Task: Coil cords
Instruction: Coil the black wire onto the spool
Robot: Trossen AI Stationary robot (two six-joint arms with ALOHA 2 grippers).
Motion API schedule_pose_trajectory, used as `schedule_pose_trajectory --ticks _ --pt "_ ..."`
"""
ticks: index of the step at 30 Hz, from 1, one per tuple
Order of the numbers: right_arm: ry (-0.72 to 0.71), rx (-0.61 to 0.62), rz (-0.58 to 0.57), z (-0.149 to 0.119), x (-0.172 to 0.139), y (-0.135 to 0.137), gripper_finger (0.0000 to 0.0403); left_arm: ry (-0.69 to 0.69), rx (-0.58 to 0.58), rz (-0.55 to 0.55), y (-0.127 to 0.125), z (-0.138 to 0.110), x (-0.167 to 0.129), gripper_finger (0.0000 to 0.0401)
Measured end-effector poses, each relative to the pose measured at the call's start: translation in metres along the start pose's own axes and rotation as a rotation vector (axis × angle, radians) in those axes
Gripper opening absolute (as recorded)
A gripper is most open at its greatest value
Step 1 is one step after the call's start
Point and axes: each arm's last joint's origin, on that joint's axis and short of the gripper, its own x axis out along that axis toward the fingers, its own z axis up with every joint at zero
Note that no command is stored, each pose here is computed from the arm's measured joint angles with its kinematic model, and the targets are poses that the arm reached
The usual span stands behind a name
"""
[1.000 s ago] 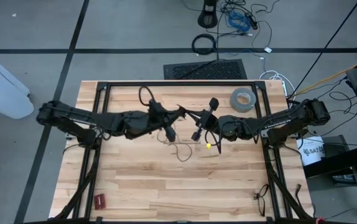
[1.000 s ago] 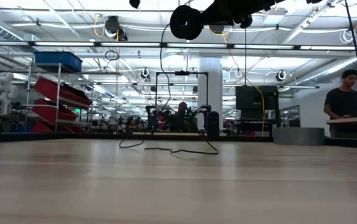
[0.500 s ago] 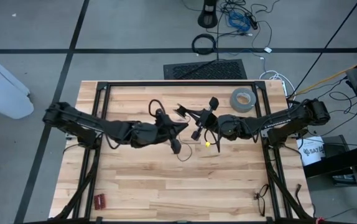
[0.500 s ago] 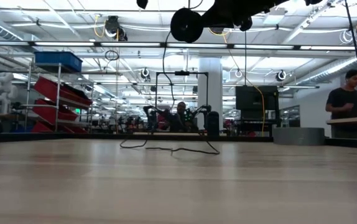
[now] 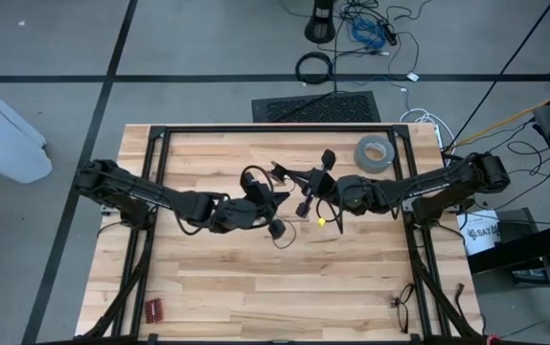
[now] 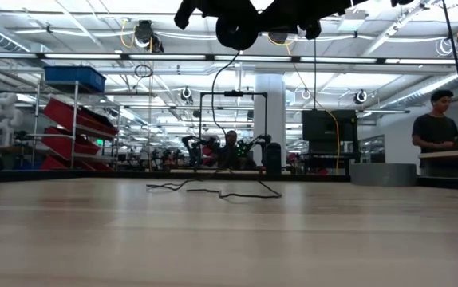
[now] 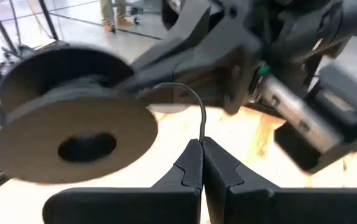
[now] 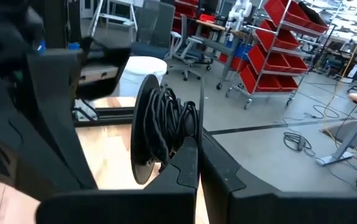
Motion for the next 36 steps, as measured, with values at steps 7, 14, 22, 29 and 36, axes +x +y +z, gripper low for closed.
schedule_pose_trajectory --ticks 7,14,22,29,36 --pt "-0.014 0.033 0.038 0.01 -0.01 -0.007 0.0 0.021 0.03 0.013 0.0 -0.003 0.0 0.0002" --pt "-0.017 0.082 0.11 0.021 -0.024 -0.017 0.0 0.058 0.042 -0.05 -0.002 -0.006 -0.002 0.005" --pt "-0.029 0.142 0.25 0.032 -0.042 -0.026 0.0 0.082 0.06 -0.118 -0.005 -0.007 -0.002 0.012" --pt "-0.013 0.155 0.305 0.035 -0.052 -0.032 0.0 0.144 0.109 -0.119 -0.002 -0.012 -0.007 0.0164" --pt "0.006 0.145 0.316 0.035 -0.055 -0.034 0.0 0.158 0.16 -0.174 -0.012 -0.016 -0.017 0.0176"
